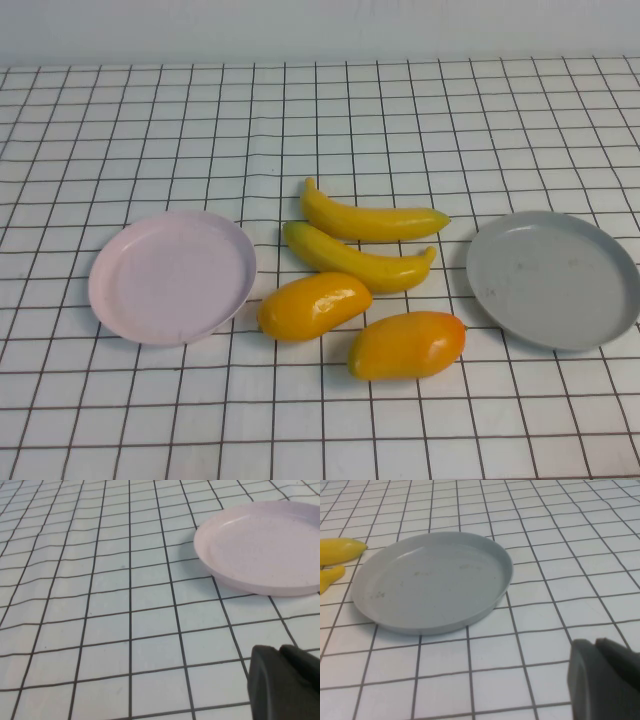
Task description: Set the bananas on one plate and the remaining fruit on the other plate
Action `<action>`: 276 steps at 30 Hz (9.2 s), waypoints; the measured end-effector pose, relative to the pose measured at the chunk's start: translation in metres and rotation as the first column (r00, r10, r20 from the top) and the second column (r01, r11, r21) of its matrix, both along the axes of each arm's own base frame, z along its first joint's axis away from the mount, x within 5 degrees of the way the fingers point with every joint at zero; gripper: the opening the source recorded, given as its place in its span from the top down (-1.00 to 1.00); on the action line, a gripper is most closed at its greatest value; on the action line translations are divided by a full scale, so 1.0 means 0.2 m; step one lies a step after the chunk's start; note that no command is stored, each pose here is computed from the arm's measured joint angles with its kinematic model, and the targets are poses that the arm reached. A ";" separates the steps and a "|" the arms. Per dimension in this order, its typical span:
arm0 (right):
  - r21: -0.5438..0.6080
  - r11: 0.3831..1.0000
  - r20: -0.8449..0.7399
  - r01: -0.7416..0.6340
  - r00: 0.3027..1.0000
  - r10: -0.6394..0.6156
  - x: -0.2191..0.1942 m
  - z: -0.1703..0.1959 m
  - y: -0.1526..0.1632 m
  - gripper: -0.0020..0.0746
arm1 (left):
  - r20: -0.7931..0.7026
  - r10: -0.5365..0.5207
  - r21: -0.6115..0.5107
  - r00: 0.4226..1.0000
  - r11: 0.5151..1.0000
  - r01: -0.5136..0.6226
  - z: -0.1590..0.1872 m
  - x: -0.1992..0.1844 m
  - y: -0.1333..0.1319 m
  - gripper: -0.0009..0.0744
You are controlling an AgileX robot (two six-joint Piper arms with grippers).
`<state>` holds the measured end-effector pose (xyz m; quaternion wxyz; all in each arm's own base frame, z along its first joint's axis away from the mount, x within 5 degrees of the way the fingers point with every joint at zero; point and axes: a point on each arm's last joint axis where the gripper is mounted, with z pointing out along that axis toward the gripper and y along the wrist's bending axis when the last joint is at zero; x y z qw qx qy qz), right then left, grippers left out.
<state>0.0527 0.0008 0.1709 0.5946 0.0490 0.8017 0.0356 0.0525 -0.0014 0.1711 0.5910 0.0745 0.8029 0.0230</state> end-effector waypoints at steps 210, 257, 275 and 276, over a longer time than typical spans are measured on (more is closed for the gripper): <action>0.000 1.000 0.000 0.000 1.000 0.000 0.00 0.00 0.00 0.99 | -0.589 -0.607 0.177 0.534 0.548 0.818 0.45 1.16 -1.28 -0.48; 0.000 1.000 0.000 0.000 1.000 0.000 0.00 0.00 0.00 0.99 | -0.230 -0.325 -0.051 0.917 0.945 0.323 0.76 0.55 -0.35 0.97; 0.000 1.000 0.000 0.000 1.000 0.000 0.00 0.00 0.00 0.99 | -0.223 -0.159 -0.128 0.962 0.983 0.133 0.53 0.06 -0.07 0.98; 0.000 1.000 0.000 0.000 1.000 0.000 0.00 0.00 0.00 0.99 | -0.208 -0.150 -0.124 0.967 0.984 0.126 0.52 0.05 -0.06 0.98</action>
